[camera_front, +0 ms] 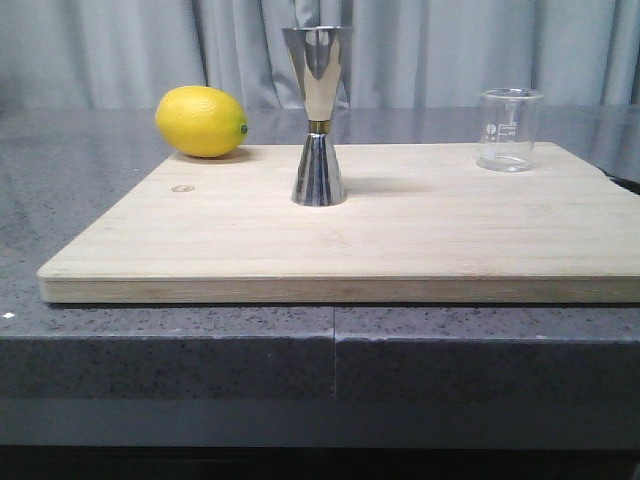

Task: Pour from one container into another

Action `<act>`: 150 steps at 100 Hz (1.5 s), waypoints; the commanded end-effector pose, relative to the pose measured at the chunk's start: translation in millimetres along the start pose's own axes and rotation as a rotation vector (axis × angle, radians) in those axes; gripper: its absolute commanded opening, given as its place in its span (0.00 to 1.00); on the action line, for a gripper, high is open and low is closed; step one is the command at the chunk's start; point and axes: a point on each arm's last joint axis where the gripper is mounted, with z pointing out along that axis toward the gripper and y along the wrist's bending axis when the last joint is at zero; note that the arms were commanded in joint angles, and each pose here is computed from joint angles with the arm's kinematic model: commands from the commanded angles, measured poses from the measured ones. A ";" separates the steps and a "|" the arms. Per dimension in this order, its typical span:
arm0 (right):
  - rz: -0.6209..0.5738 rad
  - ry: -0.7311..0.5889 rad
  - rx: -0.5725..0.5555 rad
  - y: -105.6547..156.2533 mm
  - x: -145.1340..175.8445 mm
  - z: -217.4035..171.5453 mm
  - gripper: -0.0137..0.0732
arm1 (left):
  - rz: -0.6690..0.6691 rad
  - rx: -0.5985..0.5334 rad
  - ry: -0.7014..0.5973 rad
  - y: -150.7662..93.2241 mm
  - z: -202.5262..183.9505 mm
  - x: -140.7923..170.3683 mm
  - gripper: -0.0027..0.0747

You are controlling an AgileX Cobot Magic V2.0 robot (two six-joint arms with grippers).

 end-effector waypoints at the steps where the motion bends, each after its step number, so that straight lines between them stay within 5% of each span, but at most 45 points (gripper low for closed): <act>1: -0.014 -0.031 0.008 -1.2 -8.7 -1.0 0.10 | -0.010 0.038 -0.054 -3.8 -0.7 -11.6 0.01; 26: -0.014 -0.031 0.011 -1.5 -8.7 -1.0 0.10 | -0.024 0.041 -0.048 -4.0 -0.3 -9.6 0.01; 37: -0.014 -0.031 0.014 -1.7 -8.7 -1.0 0.10 | -0.158 0.059 -0.014 -5.2 -1.3 -4.5 0.01; 71: -0.014 -0.031 0.016 -1.9 -8.7 -1.0 0.10 | 0.013 0.119 -0.071 -7.5 -12.2 39.4 0.01; 103: -0.014 -0.031 0.022 -2.4 -8.7 -1.0 0.10 | -0.054 0.032 -0.079 -2.2 -5.7 73.2 0.01; 150: -0.014 -0.031 0.022 -2.4 -8.7 -1.0 0.10 | -0.042 -0.011 -0.049 0.4 -5.2 78.2 0.01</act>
